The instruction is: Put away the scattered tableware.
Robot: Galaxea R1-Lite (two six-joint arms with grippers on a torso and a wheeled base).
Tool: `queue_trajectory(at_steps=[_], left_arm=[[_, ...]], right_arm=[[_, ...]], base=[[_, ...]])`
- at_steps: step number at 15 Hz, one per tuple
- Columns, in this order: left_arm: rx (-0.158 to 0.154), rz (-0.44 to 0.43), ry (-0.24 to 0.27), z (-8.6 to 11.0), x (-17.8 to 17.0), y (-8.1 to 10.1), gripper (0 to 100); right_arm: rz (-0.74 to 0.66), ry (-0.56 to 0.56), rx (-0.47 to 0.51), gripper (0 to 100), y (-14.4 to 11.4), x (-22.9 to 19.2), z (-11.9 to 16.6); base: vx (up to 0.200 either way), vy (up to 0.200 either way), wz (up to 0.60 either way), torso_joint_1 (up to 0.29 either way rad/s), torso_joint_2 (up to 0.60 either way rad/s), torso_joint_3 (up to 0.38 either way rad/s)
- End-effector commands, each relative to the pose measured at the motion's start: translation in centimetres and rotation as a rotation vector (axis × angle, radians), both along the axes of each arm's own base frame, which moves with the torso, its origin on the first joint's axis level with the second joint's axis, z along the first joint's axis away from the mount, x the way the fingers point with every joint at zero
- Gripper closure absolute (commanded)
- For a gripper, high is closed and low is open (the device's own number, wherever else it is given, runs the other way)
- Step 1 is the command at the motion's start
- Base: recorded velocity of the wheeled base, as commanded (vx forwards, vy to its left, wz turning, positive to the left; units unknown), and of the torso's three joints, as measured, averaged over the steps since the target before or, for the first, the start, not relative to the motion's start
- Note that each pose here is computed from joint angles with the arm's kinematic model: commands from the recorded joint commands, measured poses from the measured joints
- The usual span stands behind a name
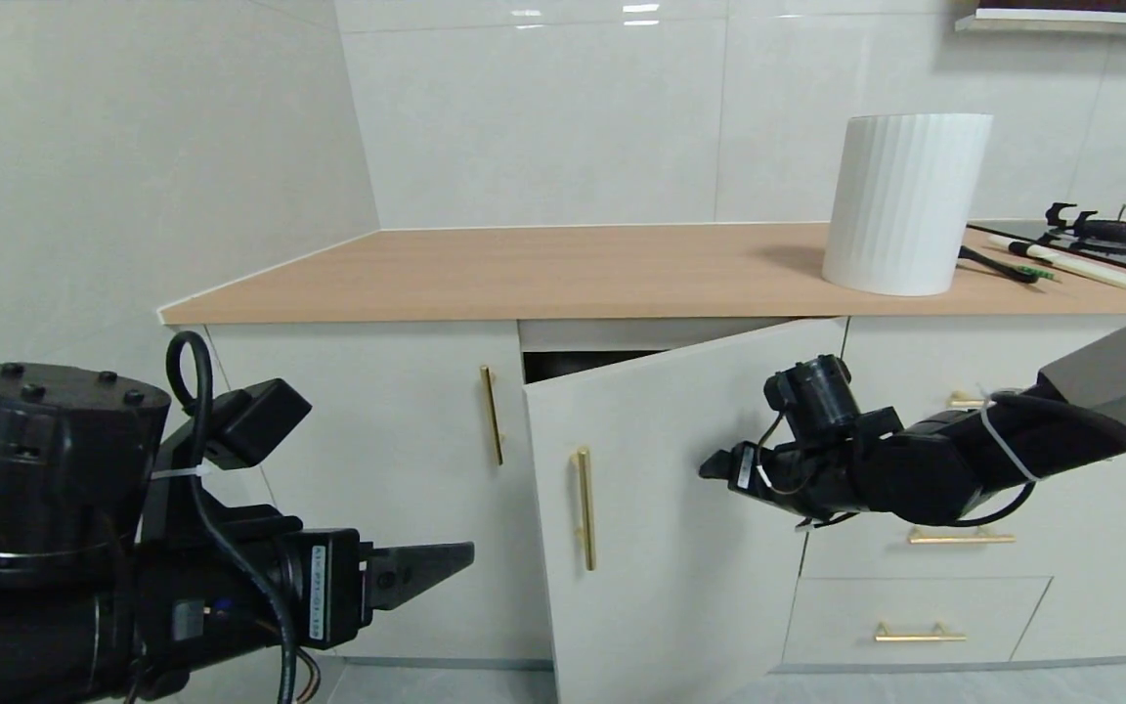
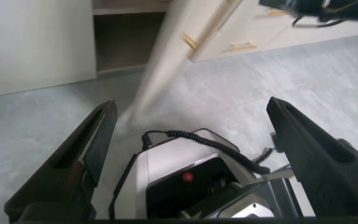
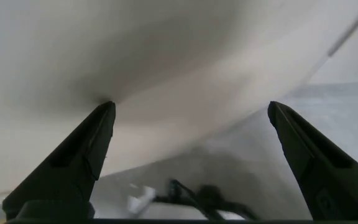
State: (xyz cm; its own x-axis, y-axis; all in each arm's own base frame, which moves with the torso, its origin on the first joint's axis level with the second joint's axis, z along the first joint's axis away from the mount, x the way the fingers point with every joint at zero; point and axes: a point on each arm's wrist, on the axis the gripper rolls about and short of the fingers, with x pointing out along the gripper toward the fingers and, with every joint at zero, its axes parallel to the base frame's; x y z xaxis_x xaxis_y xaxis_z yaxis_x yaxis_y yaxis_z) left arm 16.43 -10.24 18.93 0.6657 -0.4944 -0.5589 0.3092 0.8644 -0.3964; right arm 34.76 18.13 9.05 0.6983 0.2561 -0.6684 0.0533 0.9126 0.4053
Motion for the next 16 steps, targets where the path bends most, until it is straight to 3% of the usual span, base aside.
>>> queue_trajectory(at_steps=[1, 6, 11, 16], left_arm=[[0.000, 0.000, 0.002, 0.0, 0.0, 0.0, 0], [0.001, 0.000, 0.004, -0.1, 0.0, 0.0, 0], [0.000, 0.000, 0.002, -0.1, 0.1, 0.0, 0], [-0.001, 0.002, 0.003, -0.1, 0.1, 0.0, 0]], right_arm=[[-0.042, -0.005, 0.054, 0, 0.7, 1.2, -0.1], [-0.175, -0.013, 0.204, 0, 1.9, 3.8, 0.0], [-0.270, -0.047, 0.219, 0, 2.2, 5.4, -0.5], [-0.395, -0.114, 0.203, 0, 0.8, 7.4, -0.5]], base=[[0.000, 0.000, 0.00, 0.000, 0.00, 0.000], [0.000, 0.000, 0.00, 0.000, 0.00, 0.000], [0.000, 0.000, 0.00, 0.000, 0.00, 0.000], [0.000, 0.000, 0.00, 0.000, 0.00, 0.000]])
